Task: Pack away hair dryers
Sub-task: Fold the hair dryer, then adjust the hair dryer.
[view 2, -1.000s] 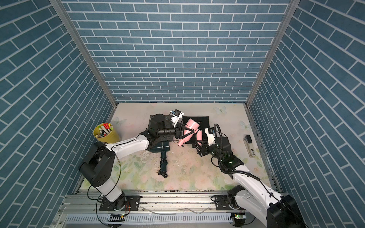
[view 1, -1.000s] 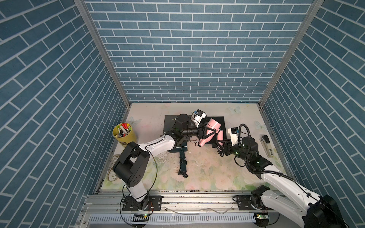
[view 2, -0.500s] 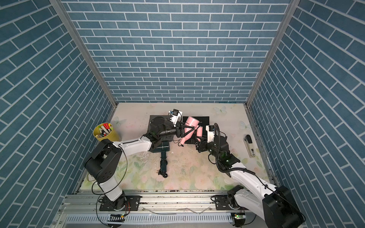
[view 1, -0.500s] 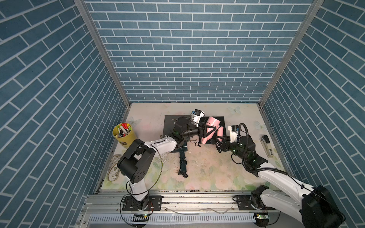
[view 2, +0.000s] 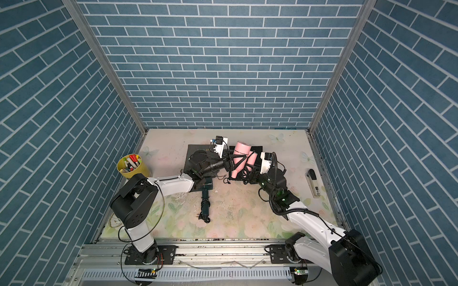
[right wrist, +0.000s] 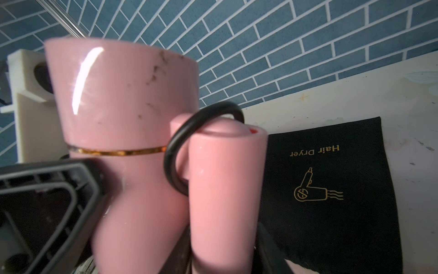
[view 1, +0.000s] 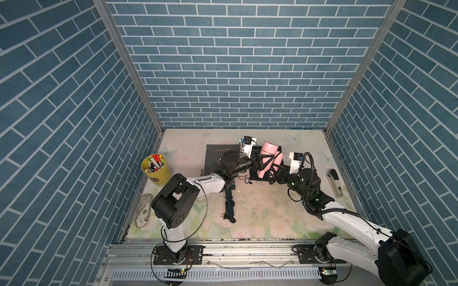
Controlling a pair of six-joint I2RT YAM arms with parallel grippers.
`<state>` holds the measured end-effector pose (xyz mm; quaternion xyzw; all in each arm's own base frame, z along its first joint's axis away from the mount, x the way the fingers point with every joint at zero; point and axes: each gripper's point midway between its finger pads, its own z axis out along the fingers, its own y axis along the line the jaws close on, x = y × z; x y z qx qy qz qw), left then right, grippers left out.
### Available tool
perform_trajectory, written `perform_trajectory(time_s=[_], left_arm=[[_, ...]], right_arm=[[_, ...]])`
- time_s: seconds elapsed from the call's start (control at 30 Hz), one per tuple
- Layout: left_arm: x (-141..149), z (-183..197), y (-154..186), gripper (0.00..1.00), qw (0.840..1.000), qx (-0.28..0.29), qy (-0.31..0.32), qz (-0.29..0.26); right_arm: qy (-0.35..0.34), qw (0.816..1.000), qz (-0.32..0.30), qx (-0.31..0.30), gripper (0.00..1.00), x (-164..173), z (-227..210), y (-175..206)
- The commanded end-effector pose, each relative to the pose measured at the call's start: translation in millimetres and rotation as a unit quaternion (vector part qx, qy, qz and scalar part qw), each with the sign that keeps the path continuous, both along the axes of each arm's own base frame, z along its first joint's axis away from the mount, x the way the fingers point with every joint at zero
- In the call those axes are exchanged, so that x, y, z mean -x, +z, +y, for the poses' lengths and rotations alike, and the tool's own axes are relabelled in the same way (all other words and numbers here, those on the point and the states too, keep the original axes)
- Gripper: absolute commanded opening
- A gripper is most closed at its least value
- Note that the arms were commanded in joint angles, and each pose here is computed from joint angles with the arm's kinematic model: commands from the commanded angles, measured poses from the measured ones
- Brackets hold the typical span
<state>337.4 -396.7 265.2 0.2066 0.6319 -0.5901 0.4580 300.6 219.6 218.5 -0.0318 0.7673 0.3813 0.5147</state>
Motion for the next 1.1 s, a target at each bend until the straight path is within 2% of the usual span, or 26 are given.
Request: perform_trajectory(time_s=[0.0,0.07,0.13,0.23,0.3,0.53,0.8,1.07], left_arm=[[51.7,-35.4,1.6,0.03,0.996,0.021,-0.088,0.009],[47.2,-29.1,4.6,0.03,0.996,0.026,-0.084,0.014],[40.1,-20.3,9.1,0.03,0.996,0.035,-0.080,0.021],[32.6,-9.0,15.3,0.03,0.995,0.052,-0.075,0.028],[29.9,-3.0,19.8,0.03,0.994,0.066,-0.075,0.032],[23.9,7.3,38.7,0.03,0.990,0.109,-0.085,0.041],[22.0,12.3,35.9,0.03,0.988,0.105,-0.097,0.053],[26.6,10.3,33.9,0.03,0.987,0.102,-0.115,0.054]], right_arm=[[0.171,0.983,-0.056,-0.042,0.15,52.5,59.0,48.7],[0.156,0.987,-0.031,-0.004,0.21,51.7,50.5,26.1],[0.137,0.990,-0.012,0.020,0.33,51.8,37.8,7.9],[0.116,0.993,-0.003,0.015,0.51,51.4,18.1,-0.6],[0.109,0.994,-0.006,0.008,0.56,52.2,7.0,1.5],[0.121,0.992,-0.028,-0.002,0.63,58.5,-6.5,14.8],[0.096,0.994,-0.034,-0.025,0.63,51.7,-24.7,19.8],[0.110,0.990,-0.047,-0.075,0.63,46.8,-29.1,36.3]])
